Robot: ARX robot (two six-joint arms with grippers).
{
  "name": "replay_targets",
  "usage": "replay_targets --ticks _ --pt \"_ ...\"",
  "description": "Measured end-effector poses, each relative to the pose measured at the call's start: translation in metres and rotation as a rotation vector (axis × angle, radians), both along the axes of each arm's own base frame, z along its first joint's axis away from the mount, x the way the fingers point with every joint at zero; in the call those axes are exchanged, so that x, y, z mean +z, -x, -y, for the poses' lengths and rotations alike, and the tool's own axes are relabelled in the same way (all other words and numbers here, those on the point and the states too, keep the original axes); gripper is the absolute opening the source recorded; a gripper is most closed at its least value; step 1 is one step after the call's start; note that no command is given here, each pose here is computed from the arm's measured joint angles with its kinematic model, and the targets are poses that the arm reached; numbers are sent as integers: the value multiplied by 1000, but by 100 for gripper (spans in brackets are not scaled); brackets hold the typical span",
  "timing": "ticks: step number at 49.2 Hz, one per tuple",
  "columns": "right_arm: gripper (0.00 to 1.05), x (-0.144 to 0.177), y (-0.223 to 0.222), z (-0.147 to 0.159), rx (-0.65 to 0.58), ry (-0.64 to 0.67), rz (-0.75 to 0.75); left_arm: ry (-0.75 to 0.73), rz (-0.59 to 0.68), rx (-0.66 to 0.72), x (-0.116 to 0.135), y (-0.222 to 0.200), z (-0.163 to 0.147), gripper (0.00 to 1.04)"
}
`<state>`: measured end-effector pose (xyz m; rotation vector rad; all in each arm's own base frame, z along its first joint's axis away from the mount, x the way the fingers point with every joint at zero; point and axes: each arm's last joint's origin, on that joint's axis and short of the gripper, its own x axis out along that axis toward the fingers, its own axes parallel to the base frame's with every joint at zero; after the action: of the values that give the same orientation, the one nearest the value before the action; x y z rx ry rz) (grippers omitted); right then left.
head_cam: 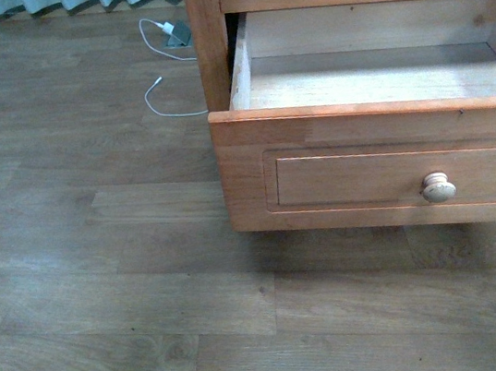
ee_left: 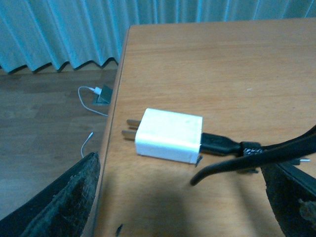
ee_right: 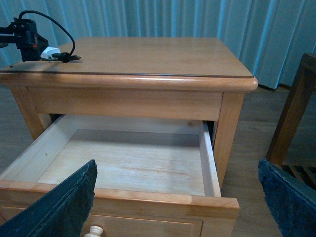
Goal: Put charger into drawer
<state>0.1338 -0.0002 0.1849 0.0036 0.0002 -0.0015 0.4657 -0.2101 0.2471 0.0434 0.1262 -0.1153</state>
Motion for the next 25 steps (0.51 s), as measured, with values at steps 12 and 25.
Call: replay_targets --ticks 12,25 --pt "97 0 0 0 0 0 0 -12 -3 5 -3 -12 13 90" --pt "97 0 0 0 0 0 0 -25 -20 36 -12 -26 17 40"
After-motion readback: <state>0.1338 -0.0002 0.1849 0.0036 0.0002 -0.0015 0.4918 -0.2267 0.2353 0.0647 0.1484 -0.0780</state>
